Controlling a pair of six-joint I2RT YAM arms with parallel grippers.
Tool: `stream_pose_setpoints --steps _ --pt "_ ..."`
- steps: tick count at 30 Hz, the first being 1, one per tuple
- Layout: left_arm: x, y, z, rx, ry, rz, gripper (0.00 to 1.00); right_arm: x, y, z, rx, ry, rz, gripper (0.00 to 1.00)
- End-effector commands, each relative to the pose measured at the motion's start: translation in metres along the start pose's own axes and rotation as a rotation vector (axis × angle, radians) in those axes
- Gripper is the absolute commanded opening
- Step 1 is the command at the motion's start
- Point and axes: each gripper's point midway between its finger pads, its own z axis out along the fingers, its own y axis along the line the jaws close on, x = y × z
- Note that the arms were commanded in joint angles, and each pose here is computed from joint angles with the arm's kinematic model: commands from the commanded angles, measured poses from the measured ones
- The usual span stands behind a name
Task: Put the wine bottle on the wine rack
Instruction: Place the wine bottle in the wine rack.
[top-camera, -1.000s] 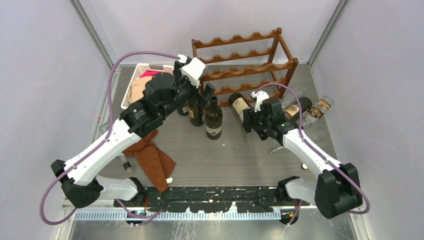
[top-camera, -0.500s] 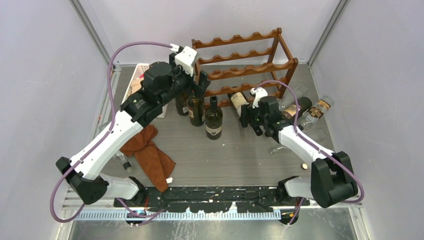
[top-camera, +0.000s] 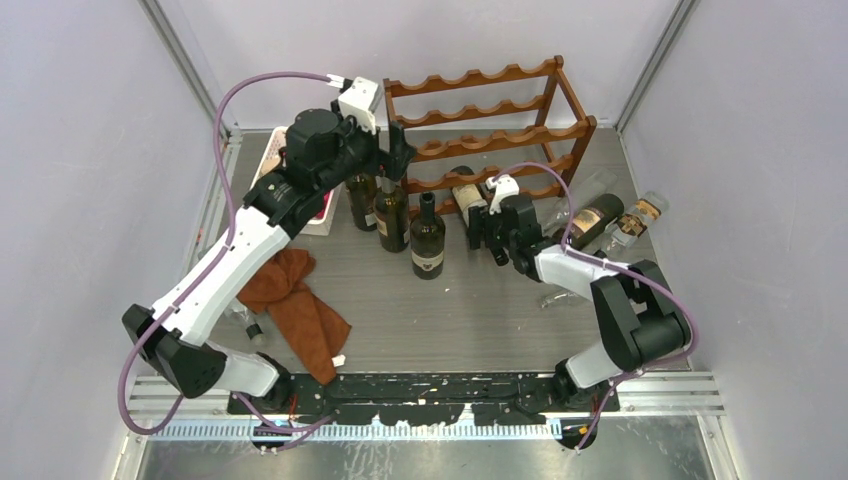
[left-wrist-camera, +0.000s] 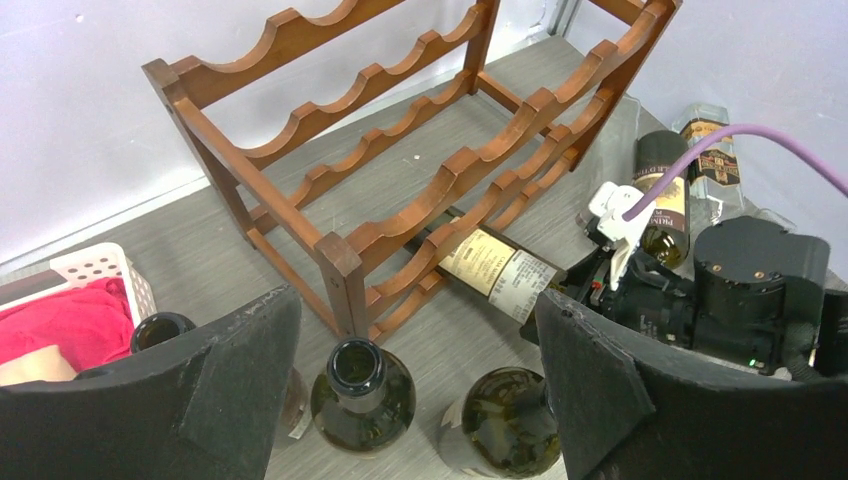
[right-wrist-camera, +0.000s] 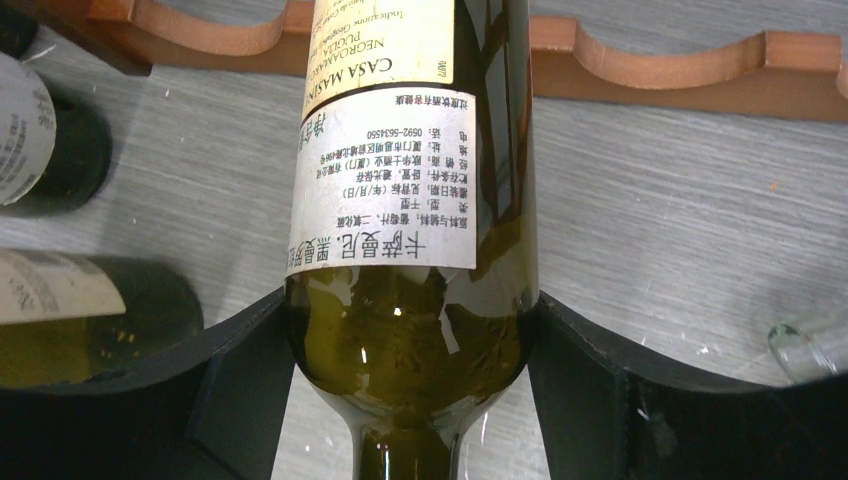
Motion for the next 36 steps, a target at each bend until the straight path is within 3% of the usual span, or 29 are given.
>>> stream_pose_setpoints --steps 1,10,18,25,31,36 --pt "-0.043 -0.001 -0.002 0.028 -0.117 -0.036 0.86 -0.096 -0.001 0.003 0.043 -0.344 0.04 0.01" --pt "-0.043 0.019 0.01 0.002 -0.105 -0.042 0.86 -0.111 0.0 0.029 0.066 -0.37 0.096 0.02" --pt "-0.041 0.036 0.027 -0.009 -0.097 -0.06 0.86 -0.115 -0.004 0.051 0.098 -0.365 0.126 0.09" --pt "-0.041 0.046 0.043 -0.001 -0.095 -0.064 0.85 -0.117 -0.006 0.068 0.118 -0.353 0.129 0.27" --pt "-0.036 0.054 0.052 0.004 -0.087 -0.073 0.85 -0.109 -0.011 0.08 0.144 -0.323 0.127 0.58" --pt "-0.035 0.057 0.053 0.0 -0.09 -0.078 0.85 -0.105 -0.011 0.088 0.146 -0.292 0.127 0.73"
